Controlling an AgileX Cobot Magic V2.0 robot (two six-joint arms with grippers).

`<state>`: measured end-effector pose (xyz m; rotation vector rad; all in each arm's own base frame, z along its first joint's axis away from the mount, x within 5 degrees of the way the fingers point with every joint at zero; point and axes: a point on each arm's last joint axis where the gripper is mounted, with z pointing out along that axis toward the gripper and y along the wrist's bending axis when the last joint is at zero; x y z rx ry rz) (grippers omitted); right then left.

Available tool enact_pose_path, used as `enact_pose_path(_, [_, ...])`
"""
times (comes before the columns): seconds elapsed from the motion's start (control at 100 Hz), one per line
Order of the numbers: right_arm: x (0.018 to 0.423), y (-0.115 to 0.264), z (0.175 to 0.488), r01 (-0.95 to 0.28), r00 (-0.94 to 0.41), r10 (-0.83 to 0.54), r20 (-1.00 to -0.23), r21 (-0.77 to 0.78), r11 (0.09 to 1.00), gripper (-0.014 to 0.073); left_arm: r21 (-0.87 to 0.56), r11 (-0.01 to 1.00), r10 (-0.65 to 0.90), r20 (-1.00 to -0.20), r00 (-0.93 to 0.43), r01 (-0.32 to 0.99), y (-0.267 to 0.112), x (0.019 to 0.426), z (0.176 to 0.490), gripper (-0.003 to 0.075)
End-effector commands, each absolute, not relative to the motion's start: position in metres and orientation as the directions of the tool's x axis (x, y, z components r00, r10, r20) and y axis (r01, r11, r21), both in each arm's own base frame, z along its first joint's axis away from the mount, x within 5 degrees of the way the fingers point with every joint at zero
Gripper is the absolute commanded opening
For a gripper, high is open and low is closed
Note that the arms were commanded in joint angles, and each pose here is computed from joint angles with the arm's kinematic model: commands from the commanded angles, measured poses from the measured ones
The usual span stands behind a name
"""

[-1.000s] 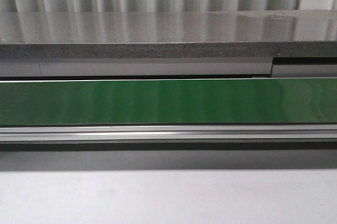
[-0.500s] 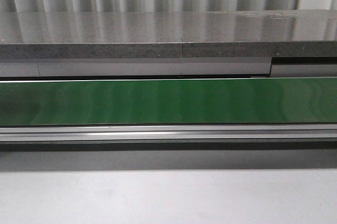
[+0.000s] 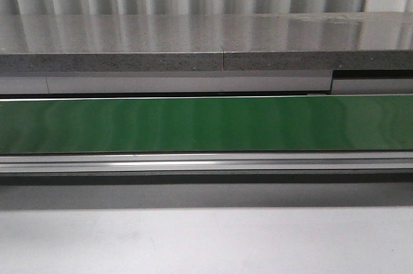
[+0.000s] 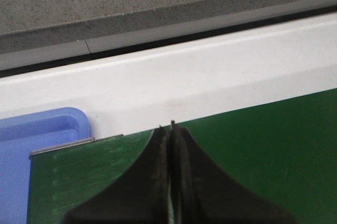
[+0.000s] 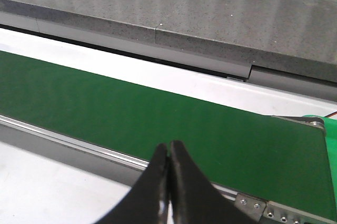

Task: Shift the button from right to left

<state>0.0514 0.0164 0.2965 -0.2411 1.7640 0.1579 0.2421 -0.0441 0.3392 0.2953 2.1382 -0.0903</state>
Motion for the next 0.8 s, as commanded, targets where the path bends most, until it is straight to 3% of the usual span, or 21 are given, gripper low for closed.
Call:
enact_pose_path(0.0, [0.052,0.016,0.311,-0.237,-0.101,-0.055,-0.993,-0.030,0.971,-0.0066,0.036,0.972,0.129,-0.907,-0.400,0.231,-0.044,0.230,0.359,-0.0020])
enact_pose_path(0.39, [0.052,0.016,0.311,-0.237,-0.101,-0.055,-0.993,-0.030,0.971,-0.0066,-0.012,0.979,0.030,-0.979,-0.203,0.202,-0.033,0.175,0.361,-0.0020])
enact_pose_path(0.79, [0.052,0.016,0.311,-0.237,-0.101,-0.055,-0.993,-0.030,0.971,-0.0066,-0.009,0.980,0.026,-0.984,-0.175,0.200,-0.026,0.134,0.335,-0.0020])
